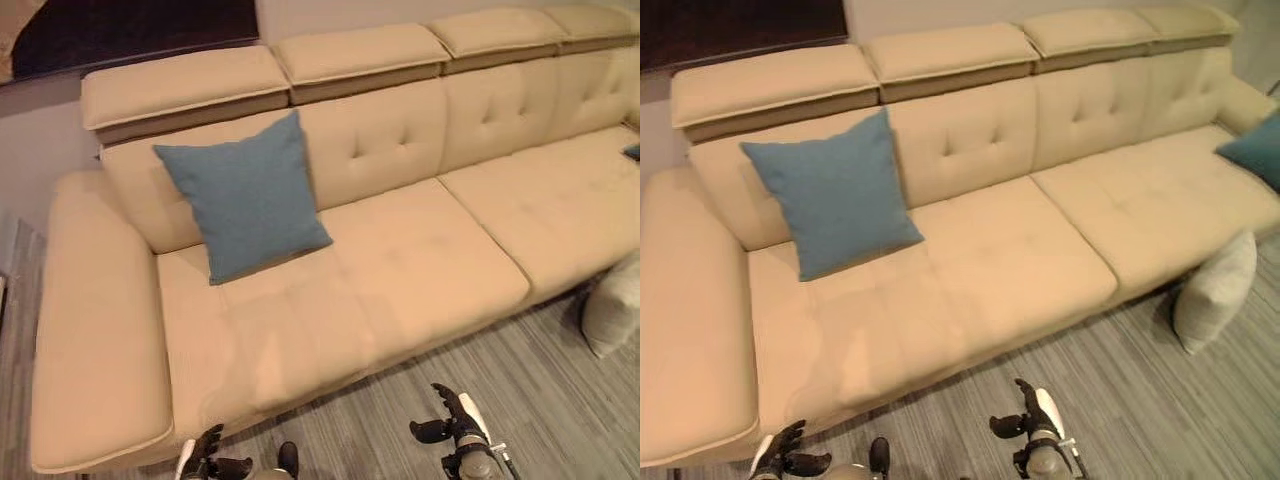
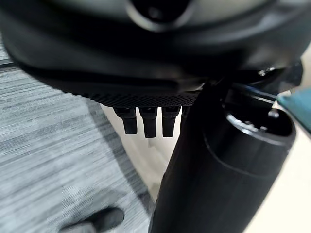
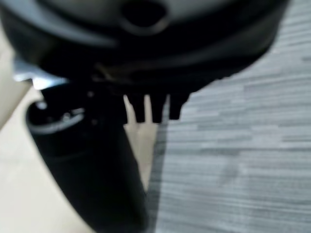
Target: Pick up all the scattered cushions and arrange them neatly on the sofa.
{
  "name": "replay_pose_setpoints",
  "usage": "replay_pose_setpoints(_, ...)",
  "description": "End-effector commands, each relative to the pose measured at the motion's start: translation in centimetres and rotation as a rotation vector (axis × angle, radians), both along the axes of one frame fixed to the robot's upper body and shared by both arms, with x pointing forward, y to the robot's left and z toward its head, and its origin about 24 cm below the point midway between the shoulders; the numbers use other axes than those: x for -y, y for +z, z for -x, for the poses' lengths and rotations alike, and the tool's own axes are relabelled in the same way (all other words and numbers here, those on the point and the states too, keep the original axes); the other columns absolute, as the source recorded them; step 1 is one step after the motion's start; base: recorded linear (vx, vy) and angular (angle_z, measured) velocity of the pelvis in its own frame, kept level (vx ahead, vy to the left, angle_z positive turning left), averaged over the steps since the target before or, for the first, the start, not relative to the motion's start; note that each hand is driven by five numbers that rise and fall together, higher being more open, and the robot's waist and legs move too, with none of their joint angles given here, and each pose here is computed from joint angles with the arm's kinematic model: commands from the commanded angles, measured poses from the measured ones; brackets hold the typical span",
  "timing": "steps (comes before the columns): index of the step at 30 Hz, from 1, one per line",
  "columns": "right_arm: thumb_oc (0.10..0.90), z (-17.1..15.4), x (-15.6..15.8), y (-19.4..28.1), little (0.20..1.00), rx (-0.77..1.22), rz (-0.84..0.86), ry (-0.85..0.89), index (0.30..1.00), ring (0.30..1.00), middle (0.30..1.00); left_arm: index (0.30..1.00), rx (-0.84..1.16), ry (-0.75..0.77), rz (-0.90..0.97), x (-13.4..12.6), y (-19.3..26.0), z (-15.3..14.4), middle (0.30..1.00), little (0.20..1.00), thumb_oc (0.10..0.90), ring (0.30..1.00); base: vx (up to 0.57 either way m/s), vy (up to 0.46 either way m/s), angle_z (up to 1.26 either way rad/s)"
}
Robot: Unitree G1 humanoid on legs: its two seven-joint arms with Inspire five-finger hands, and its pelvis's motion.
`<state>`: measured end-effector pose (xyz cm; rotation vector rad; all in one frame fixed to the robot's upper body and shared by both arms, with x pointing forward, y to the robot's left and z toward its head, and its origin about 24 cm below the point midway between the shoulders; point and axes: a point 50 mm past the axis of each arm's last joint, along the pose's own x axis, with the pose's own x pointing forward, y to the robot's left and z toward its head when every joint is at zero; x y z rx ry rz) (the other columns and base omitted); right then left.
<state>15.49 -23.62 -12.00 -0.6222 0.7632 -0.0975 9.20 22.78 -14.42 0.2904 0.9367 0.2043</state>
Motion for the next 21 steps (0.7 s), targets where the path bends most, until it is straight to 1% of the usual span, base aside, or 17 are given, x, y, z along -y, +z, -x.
replay_pose_setpoints(1, 0.8, -2.0, 1.4, 2.1, 0.9, 0.131, 0.051, 0.014, 0.9, 0.9, 0.9, 0.9, 0.147, -0.052, -0.001, 0.4, 1.5, -4.0, 0.9, 0.9, 0.8, 0.9, -0.03, -0.08, 0.01)
replay_pose_setpoints(5, 0.8, -2.0, 1.8, 2.4, 0.9, 0.152, 0.055, -0.008, 0.9, 0.9, 0.9, 0.9, 0.185, -0.09, 0.024, 1.6, 1.8, -5.4, 0.9, 0.9, 0.8, 0.9, -0.09, -0.057, -0.17)
replay_pose_setpoints(9, 0.8, -2.4, 1.7, 2.2, 0.9, 0.137, 0.043, -0.022, 0.9, 0.9, 0.9, 0.9, 0.226, -0.098, 0.033, 2.1, 2.4, -6.5, 0.9, 0.9, 0.8, 0.9, -0.09, 0.018, -0.77)
replay_pose_setpoints(11, 0.8, -3.2, 1.2, 2.2, 0.9, 0.124, 0.042, 0.006, 0.9, 0.9, 0.9, 0.9, 0.236, -0.13, 0.032, 2.7, 2.5, -7.2, 0.9, 0.9, 0.8, 0.9, -0.15, 0.28, -1.79)
replay_pose_setpoints(12, 0.8, -3.2, 1.3, 2.2, 0.9, 0.116, 0.046, 0.008, 0.9, 0.9, 0.9, 0.9, 0.236, -0.142, 0.036, 3.0, 2.5, -7.3, 0.9, 0.9, 0.8, 0.9, -0.18, 0.355, -2.27)
replay_pose_setpoints(14, 0.8, -3.3, 1.2, 2.0, 0.9, 0.103, 0.046, 0.018, 0.9, 0.9, 0.9, 0.9, 0.23, -0.162, 0.035, 3.1, 2.4, -7.5, 0.9, 0.9, 0.8, 0.9, -0.18, 0.261, -1.57)
replay_pose_setpoints(15, 0.8, -3.8, 0.9, 2.1, 0.9, 0.091, 0.063, 0.054, 0.9, 0.9, 0.9, 0.9, 0.232, -0.185, 0.025, 3.2, 2.5, -7.7, 0.9, 0.9, 0.8, 0.9, -0.29, 0.285, -1.04)
replay_pose_setpoints(18, 0.8, -4.5, 0.6, 2.3, 0.9, 0.096, 0.063, 0.076, 0.9, 0.9, 0.9, 0.9, 0.235, -0.205, 0.011, 2.9, 2.6, -7.9, 0.9, 0.9, 0.8, 0.9, -0.21, 0.149, -1.11)
replay_pose_setpoints(21, 0.8, -4.7, 0.7, 2.4, 0.9, 0.089, 0.087, 0.099, 0.9, 0.9, 0.9, 0.9, 0.227, -0.192, -0.008, 1.6, 2.8, -8.0, 0.9, 0.9, 0.8, 0.9, -0.2, 0.08, -1.11)
